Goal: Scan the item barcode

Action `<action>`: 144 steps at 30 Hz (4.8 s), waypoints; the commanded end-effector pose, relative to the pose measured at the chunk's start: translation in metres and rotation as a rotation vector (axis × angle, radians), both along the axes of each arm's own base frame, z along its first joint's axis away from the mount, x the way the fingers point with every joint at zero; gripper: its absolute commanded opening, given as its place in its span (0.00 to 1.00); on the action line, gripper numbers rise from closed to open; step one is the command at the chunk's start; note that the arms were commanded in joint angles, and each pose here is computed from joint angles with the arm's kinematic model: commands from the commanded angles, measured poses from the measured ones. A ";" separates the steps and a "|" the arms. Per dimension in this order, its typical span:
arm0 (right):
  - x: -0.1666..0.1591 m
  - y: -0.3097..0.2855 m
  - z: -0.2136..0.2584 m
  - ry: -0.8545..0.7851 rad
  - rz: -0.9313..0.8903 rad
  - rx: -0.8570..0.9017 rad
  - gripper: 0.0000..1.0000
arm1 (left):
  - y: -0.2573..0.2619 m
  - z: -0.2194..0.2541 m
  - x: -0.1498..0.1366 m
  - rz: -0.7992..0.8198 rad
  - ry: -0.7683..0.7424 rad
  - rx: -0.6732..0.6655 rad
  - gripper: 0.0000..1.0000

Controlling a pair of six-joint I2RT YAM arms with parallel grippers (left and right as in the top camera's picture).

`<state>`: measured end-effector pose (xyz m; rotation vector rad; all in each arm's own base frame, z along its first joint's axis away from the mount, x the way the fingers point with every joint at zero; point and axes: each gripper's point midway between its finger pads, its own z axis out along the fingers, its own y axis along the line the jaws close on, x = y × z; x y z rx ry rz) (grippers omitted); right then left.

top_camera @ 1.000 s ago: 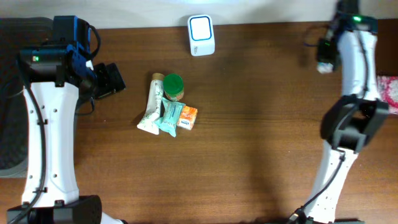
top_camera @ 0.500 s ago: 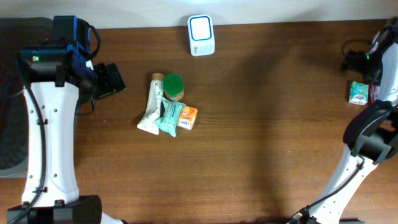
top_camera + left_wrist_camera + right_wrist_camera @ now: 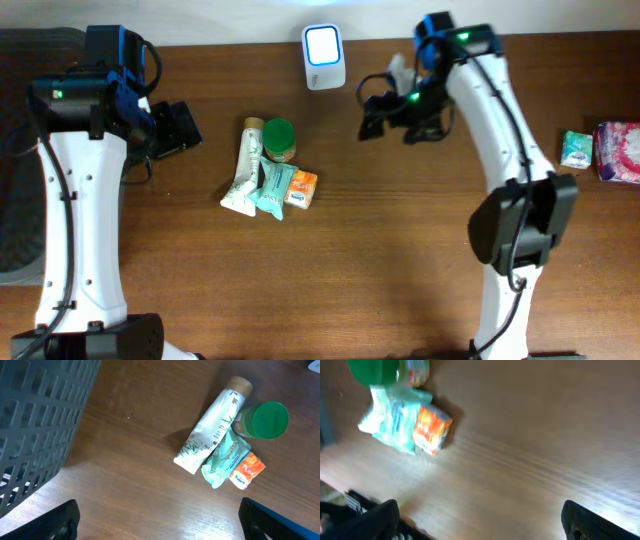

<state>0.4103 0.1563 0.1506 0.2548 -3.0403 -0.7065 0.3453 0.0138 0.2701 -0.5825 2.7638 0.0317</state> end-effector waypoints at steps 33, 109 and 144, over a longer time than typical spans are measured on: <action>-0.039 0.105 -0.054 0.081 0.025 -0.011 0.96 | 0.004 0.006 -0.003 0.014 -0.018 0.006 0.99; -0.051 0.065 -0.145 -0.185 -0.093 -0.771 0.44 | 0.004 0.006 -0.003 0.014 -0.018 0.006 0.99; -0.029 0.020 -0.049 0.006 0.043 0.157 0.22 | 0.004 0.006 -0.003 0.014 -0.018 0.006 0.99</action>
